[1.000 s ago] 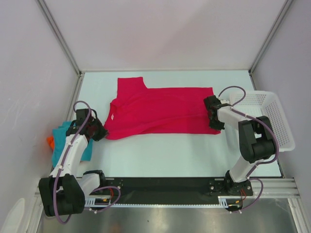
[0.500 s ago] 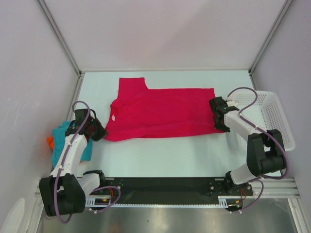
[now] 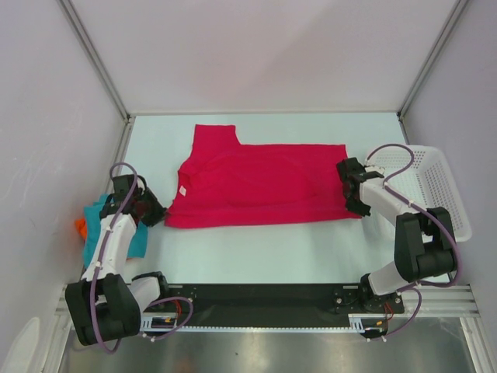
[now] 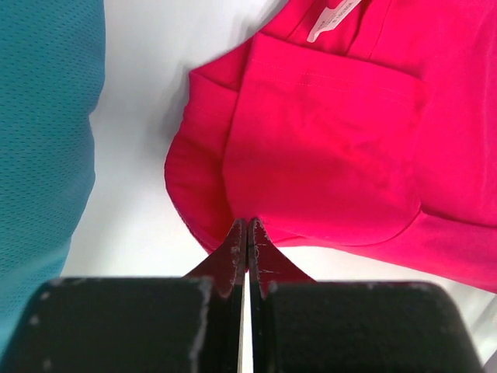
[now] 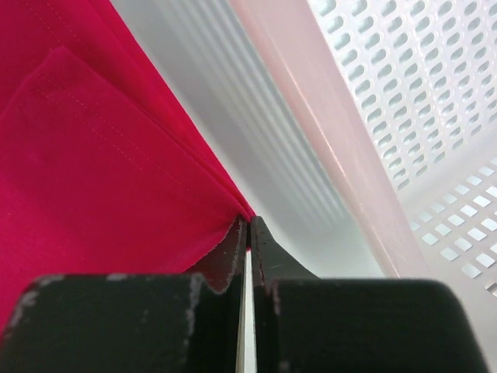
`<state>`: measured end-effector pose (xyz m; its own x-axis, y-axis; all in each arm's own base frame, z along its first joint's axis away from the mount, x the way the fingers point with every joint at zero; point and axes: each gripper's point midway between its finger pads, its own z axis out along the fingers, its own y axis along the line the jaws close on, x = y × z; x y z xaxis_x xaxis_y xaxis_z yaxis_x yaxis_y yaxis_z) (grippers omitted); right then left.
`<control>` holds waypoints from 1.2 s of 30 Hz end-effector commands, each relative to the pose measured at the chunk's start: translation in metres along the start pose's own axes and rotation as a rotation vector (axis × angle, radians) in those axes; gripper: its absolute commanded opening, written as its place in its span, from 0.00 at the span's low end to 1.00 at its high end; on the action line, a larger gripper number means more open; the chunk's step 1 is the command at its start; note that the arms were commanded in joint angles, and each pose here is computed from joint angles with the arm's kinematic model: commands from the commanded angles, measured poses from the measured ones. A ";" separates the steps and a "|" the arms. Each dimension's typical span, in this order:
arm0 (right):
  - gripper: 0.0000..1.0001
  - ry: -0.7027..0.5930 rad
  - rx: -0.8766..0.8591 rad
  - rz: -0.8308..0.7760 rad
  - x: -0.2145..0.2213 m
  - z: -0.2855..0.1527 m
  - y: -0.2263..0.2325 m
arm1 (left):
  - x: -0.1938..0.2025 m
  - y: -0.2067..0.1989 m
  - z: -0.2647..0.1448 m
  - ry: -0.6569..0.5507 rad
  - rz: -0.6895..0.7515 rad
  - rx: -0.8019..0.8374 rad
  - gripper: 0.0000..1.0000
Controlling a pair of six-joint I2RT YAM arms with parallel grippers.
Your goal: Fold and stack the t-shirts
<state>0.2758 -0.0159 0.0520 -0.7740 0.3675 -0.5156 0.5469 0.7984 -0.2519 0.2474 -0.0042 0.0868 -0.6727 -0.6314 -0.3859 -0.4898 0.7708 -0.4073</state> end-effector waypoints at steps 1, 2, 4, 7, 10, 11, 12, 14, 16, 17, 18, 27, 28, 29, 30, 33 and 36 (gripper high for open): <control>0.15 0.009 0.026 -0.009 0.003 -0.004 -0.010 | -0.013 -0.006 -0.005 -0.039 0.025 0.033 0.00; 0.21 0.011 0.021 -0.012 0.003 -0.005 -0.010 | -0.014 -0.006 -0.006 -0.040 0.026 0.035 0.02; 0.31 0.007 0.002 -0.009 0.002 -0.010 -0.008 | -0.013 -0.008 -0.006 -0.032 0.027 0.042 0.16; 0.38 -0.005 -0.014 -0.005 -0.003 -0.018 -0.007 | -0.015 -0.011 -0.008 -0.035 0.030 0.049 0.48; 0.40 -0.022 -0.030 -0.001 -0.009 -0.027 -0.006 | -0.017 -0.011 -0.011 -0.045 0.030 0.046 0.67; 0.41 -0.030 -0.039 0.003 -0.013 -0.030 -0.005 | -0.019 -0.012 -0.012 -0.052 0.032 0.046 0.68; 0.41 -0.034 -0.040 0.006 -0.015 -0.032 -0.005 | -0.019 -0.012 -0.013 -0.053 0.029 0.044 0.72; 0.41 -0.048 -0.052 0.009 -0.019 -0.036 -0.004 | -0.021 -0.013 -0.014 -0.058 0.021 0.045 0.76; 0.42 -0.058 -0.060 0.012 -0.023 -0.039 -0.001 | -0.023 -0.015 -0.013 -0.056 0.013 0.052 0.77; 0.42 -0.062 -0.065 0.008 -0.026 -0.040 0.001 | -0.025 -0.018 -0.013 -0.061 0.013 0.060 0.77; 0.42 -0.067 -0.067 0.006 -0.029 -0.041 0.002 | -0.027 -0.019 -0.011 -0.058 0.007 0.061 0.77; 0.47 -0.105 -0.124 0.013 -0.071 -0.031 0.035 | -0.082 -0.059 -0.002 -0.067 0.014 0.140 0.79; 0.47 -0.107 -0.162 0.029 -0.082 -0.033 0.043 | -0.084 -0.067 0.008 -0.019 0.015 0.171 0.79; 0.47 -0.068 -0.228 0.061 -0.088 -0.030 0.051 | -0.092 -0.074 0.012 -0.006 0.018 0.186 0.79; 0.47 -0.054 -0.272 0.077 -0.094 -0.026 0.062 | -0.118 -0.092 0.005 -0.047 0.049 0.226 0.80; 0.48 -0.083 -0.383 0.112 -0.128 -0.038 0.084 | -0.160 -0.118 0.010 -0.047 0.063 0.259 0.82; 0.54 -0.150 -0.451 0.128 -0.168 -0.046 0.102 | -0.201 -0.147 0.032 -0.084 0.066 0.321 0.89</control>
<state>0.3878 0.0062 0.1051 -0.7103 0.4371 -0.5518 0.5142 0.8575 0.0174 0.4136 0.0081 0.1600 -0.6805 -0.6056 -0.4125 -0.3532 0.7644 -0.5394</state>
